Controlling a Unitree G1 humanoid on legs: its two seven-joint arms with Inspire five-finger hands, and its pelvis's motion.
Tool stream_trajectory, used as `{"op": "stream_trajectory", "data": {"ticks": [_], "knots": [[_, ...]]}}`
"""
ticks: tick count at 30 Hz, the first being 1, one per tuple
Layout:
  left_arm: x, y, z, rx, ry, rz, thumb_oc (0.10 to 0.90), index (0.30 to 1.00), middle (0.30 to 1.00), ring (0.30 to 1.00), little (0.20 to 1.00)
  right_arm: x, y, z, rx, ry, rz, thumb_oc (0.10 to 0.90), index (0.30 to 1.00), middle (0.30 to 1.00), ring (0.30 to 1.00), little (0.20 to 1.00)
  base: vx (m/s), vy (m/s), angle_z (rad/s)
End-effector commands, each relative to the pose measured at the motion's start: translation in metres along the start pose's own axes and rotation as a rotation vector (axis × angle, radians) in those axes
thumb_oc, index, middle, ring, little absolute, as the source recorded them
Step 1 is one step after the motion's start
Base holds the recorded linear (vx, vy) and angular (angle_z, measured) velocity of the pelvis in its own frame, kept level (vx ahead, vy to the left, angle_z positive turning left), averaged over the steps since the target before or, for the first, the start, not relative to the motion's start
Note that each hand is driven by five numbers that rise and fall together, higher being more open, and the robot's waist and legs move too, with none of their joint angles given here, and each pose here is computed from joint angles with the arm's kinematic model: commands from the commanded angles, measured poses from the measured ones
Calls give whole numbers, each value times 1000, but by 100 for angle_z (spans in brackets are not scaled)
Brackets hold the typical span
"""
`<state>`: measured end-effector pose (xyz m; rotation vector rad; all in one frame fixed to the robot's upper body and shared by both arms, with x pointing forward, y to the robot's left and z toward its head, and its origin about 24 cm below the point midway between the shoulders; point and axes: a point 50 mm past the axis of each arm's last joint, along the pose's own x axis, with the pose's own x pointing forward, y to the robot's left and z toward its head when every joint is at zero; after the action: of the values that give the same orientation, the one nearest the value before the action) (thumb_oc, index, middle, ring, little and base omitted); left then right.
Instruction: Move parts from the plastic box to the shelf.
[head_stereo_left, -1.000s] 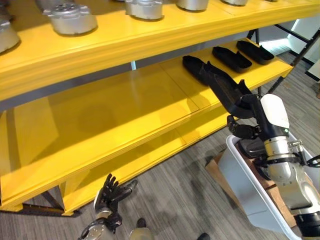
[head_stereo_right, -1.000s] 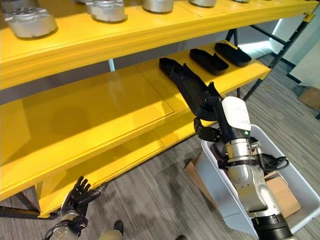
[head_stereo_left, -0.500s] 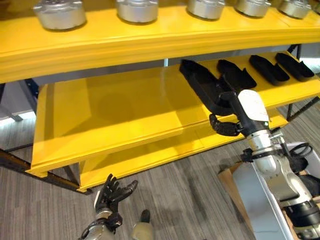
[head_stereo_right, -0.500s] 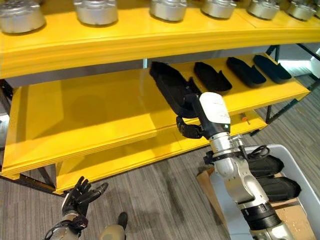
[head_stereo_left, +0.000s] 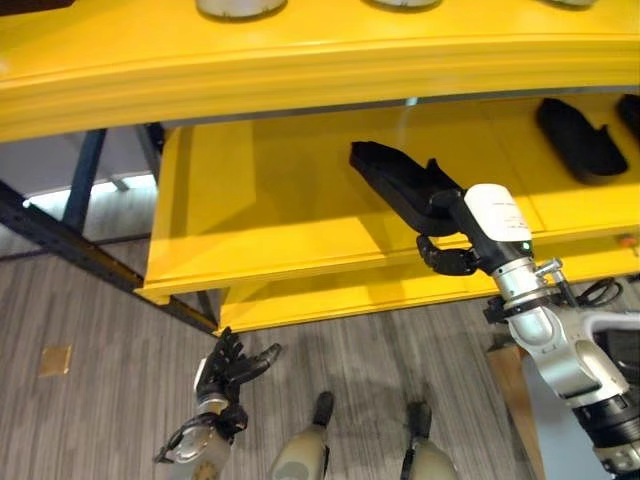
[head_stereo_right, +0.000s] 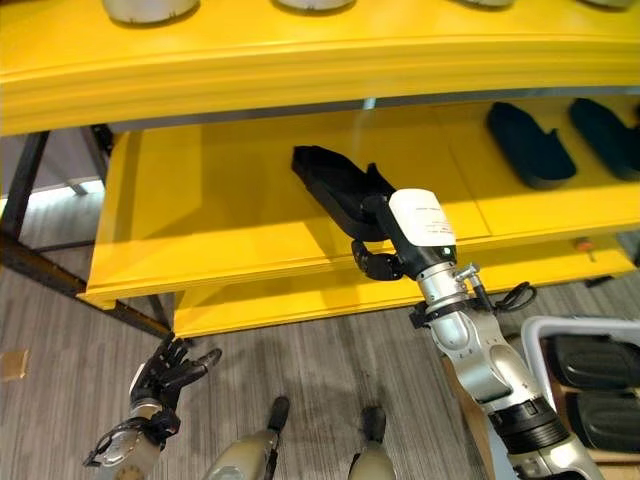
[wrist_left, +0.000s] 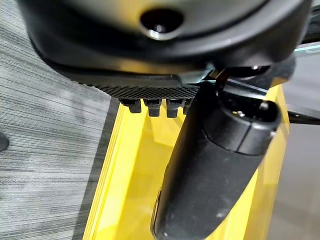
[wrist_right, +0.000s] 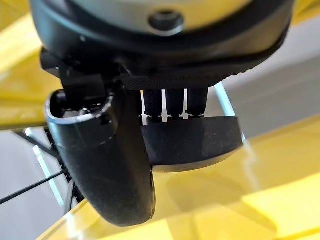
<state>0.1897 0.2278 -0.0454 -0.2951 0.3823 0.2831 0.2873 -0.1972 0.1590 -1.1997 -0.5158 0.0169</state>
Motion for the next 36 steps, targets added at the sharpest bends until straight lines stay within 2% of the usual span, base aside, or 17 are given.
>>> {"op": "stream_trajectory", "data": {"ticks": [1,9,15,19,20,36], "knots": [[-1,-14,28,43,-165,-96,900,1000,1000,1000,1000,28,-74,16,-57,-129,-331,400,300,300,300,300,86,-234,76],[-5,-16,18,36,-123,-120,900,1000,1000,1000,1000,34,-69,12,-56,-132,-252,400,300,300,300,300,8,-224,22],[-8,-16,18,29,-119,-142,900,1000,1000,1000,1000,59,-75,9,-98,-118,-230,400,300,300,300,300,-9,-185,24],[-8,-18,19,25,-119,-146,900,1000,1000,1000,1000,66,-76,7,-112,-104,-229,400,300,300,300,300,-9,-33,2],[-8,-21,21,22,-127,-158,900,1000,1000,1000,1000,77,-78,0,-134,-58,-228,400,300,300,300,300,-7,-29,3],[-4,-30,28,11,-156,-199,900,1000,1000,1000,1000,106,-80,-7,-176,20,-226,400,300,300,300,300,1,1,1]]}}
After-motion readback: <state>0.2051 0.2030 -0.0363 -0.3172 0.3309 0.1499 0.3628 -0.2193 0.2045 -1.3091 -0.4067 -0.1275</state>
